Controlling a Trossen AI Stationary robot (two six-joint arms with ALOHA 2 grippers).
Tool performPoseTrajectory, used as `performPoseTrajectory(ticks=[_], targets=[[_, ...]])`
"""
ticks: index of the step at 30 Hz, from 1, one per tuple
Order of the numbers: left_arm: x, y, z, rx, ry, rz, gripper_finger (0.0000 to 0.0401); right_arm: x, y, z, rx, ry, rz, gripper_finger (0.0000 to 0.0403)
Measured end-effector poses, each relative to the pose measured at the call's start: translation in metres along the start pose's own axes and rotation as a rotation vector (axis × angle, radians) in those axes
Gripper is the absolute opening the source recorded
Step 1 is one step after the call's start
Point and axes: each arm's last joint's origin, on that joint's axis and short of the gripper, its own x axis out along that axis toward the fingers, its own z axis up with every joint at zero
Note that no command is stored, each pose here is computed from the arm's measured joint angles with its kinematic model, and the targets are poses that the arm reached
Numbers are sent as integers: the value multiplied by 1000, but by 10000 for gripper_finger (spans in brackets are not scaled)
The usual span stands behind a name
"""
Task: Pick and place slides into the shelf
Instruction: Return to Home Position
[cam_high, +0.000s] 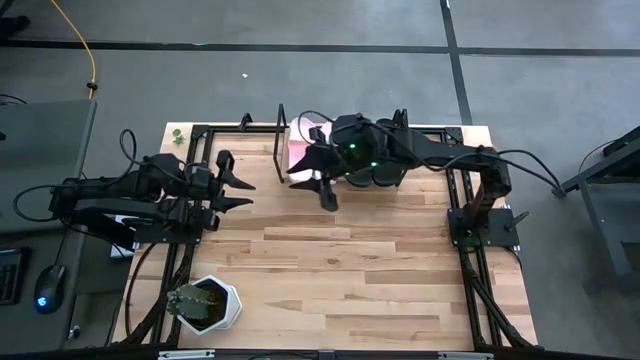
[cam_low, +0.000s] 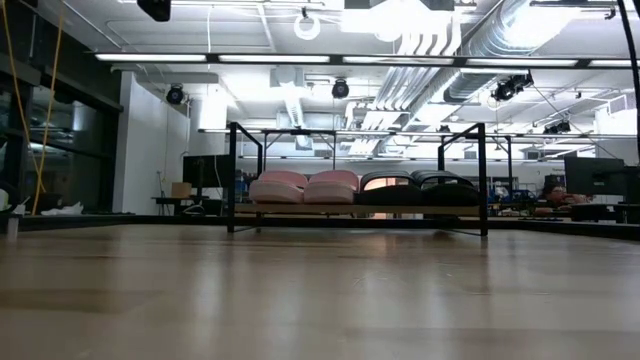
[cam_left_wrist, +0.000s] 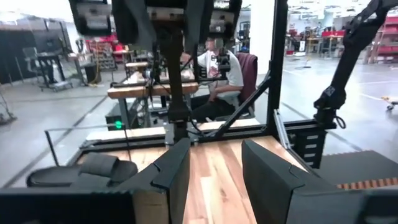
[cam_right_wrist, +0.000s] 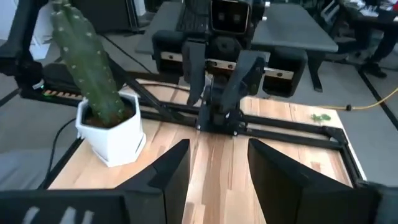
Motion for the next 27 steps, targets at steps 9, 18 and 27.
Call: performPoseTrajectory(ticks=[9,18,27], targets=[[1,2,0,-53,2,54,129,-57,21,17,-23,-7,30,151],[-3,4,46,-98,-44,60,129,-118,37,35,-102,-109,18,151],[4,11,135,-13,45,103,129,-163,40,42,-137,-189,-14,151]])
